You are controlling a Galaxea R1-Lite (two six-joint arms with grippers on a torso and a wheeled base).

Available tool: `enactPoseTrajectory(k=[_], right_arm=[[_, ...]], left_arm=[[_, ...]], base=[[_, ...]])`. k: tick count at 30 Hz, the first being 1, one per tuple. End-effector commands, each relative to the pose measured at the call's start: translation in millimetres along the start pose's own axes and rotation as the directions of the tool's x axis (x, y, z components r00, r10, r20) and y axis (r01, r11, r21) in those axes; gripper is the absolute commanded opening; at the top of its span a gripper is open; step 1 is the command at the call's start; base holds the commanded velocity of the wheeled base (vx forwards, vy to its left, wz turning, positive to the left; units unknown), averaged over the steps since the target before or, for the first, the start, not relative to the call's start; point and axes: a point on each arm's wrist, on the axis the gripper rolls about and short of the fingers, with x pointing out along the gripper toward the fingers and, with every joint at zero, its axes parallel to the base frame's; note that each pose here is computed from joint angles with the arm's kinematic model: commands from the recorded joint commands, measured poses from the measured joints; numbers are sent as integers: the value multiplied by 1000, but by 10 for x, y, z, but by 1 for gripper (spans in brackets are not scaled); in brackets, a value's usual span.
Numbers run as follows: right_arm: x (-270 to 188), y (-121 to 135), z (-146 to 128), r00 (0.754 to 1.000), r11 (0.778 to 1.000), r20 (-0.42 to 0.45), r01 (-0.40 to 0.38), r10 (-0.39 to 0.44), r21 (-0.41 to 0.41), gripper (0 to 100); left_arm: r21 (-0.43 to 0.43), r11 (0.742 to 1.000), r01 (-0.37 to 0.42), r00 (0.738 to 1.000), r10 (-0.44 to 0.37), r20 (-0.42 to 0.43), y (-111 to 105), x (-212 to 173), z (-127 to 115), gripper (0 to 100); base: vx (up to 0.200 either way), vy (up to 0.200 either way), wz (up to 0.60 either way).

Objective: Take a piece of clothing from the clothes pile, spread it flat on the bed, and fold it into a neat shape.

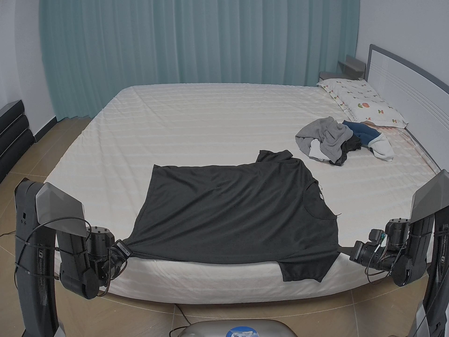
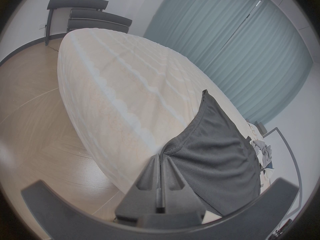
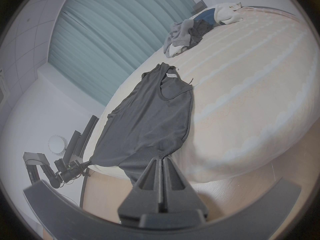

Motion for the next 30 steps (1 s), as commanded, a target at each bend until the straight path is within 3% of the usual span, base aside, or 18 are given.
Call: enactPoseTrajectory(k=[1,12,22,30], right_arm=[[-53,77,19,1000,1000,6,-12,12,-13,0],[-394,39,-98,998,997,-25,53,-52,49,0],[-575,39,-140,996,997,-32,79,-80,-27,0],[-607,-6,-134,995,995,-25,96,-97,-30,0]], left_arm=[[9,1000,-2,1000,2,-3,-5,-39,-12,0],[119,993,21,1000,-20,-13,26,-185,-119,0],[154,988,-4,999,10,-39,61,-138,-277,0],[275,959,-63,997,73,-26,90,-256,-366,0]], base=[[0,0,0],[0,0,0],[0,0,0],[0,0,0]])
